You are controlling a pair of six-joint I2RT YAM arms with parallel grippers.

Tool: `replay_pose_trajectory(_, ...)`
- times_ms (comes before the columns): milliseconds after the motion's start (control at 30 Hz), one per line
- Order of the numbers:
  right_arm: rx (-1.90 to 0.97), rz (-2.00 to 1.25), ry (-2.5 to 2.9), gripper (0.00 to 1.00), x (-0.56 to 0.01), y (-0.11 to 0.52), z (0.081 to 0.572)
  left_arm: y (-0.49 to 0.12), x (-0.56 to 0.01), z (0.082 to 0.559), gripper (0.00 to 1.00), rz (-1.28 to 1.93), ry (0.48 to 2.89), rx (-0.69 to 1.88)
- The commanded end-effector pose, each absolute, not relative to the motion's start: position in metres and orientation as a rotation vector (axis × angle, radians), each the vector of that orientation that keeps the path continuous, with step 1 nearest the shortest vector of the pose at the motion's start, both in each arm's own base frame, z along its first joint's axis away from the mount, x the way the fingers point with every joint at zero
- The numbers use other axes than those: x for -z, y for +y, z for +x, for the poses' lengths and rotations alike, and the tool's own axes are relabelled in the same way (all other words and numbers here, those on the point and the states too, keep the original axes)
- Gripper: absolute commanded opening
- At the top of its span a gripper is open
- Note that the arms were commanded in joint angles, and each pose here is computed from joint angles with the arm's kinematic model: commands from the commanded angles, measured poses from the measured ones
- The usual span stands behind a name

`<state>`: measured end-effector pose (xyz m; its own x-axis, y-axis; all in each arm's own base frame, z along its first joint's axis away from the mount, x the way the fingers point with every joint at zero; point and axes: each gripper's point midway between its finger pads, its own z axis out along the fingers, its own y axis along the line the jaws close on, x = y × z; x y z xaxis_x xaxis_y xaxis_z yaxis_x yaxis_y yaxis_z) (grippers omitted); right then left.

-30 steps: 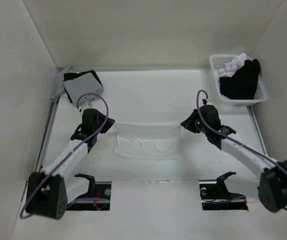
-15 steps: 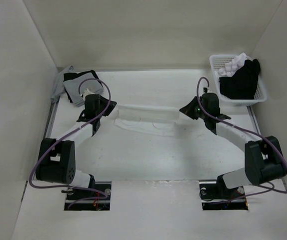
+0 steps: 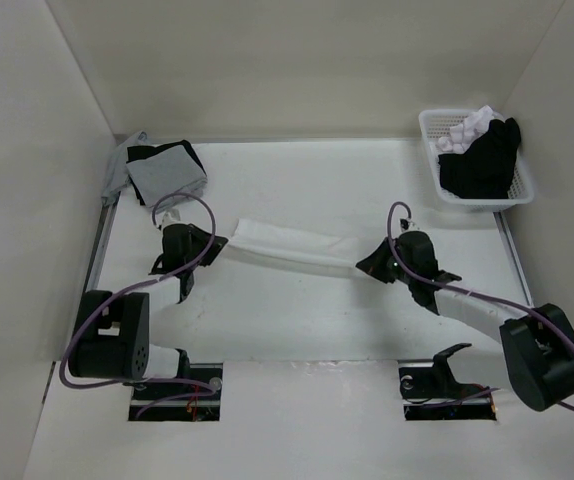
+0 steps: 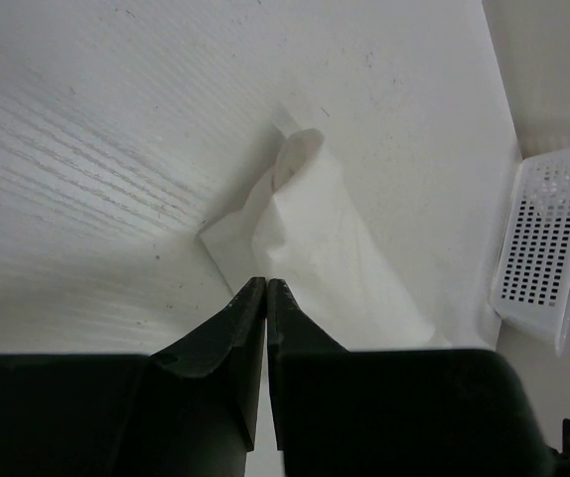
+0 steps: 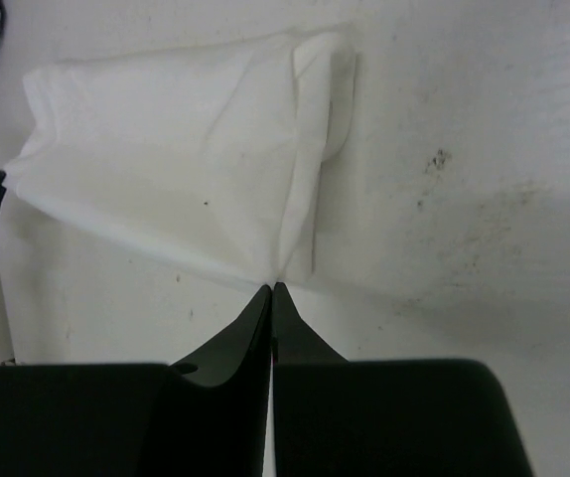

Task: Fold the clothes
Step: Fold the tank top

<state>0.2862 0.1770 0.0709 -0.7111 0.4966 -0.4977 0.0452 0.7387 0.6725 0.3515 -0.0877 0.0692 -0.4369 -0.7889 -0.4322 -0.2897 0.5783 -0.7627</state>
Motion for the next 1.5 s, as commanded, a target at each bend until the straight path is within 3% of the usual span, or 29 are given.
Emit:
replay_pose_trajectory(0,-0.846,0.381,2.171,0.03,-0.081,0.185,0.287,-0.089,-0.083,0.367,0.04,-0.814,1.914,0.824)
replay_pose_trajectory(333,-0.812,0.372,2.279,0.09,-0.048,0.194,0.250,-0.082,-0.061,0.368,0.08,-0.906,1.939,0.812)
replay_pose_trajectory(567,-0.830,0.233,2.279,0.37,-0.075,0.208,0.233,-0.074,-0.085,0.364,0.18,-0.921,1.841,0.856)
replay_pose_trajectory(767,-0.808,0.372,2.174,0.54,-0.081,0.185,0.275,-0.132,-0.126,0.362,0.18,-0.701,1.856,0.951)
replay_pose_trajectory(1033,-1.005,0.441,2.227,0.50,-0.048,0.209,0.291,-0.196,-0.118,0.357,0.17,-0.534,1.943,1.008)
replay_pose_trajectory(1100,-1.036,0.484,2.227,0.42,-0.041,0.212,0.293,-0.197,-0.112,0.353,0.17,-0.528,1.957,1.014)
replay_pose_trajectory(1167,-1.038,0.532,2.218,0.25,-0.036,0.210,0.296,-0.197,-0.106,0.348,0.17,-0.525,1.968,1.017)
replay_pose_trajectory(1233,-1.022,0.577,2.189,0.14,-0.037,0.202,0.299,-0.196,-0.102,0.342,0.17,-0.524,1.978,1.019)
replay_pose_trajectory(1467,-0.886,0.591,2.152,0.05,-0.061,0.172,0.281,-0.200,-0.107,0.314,0.17,-0.482,1.984,1.071)
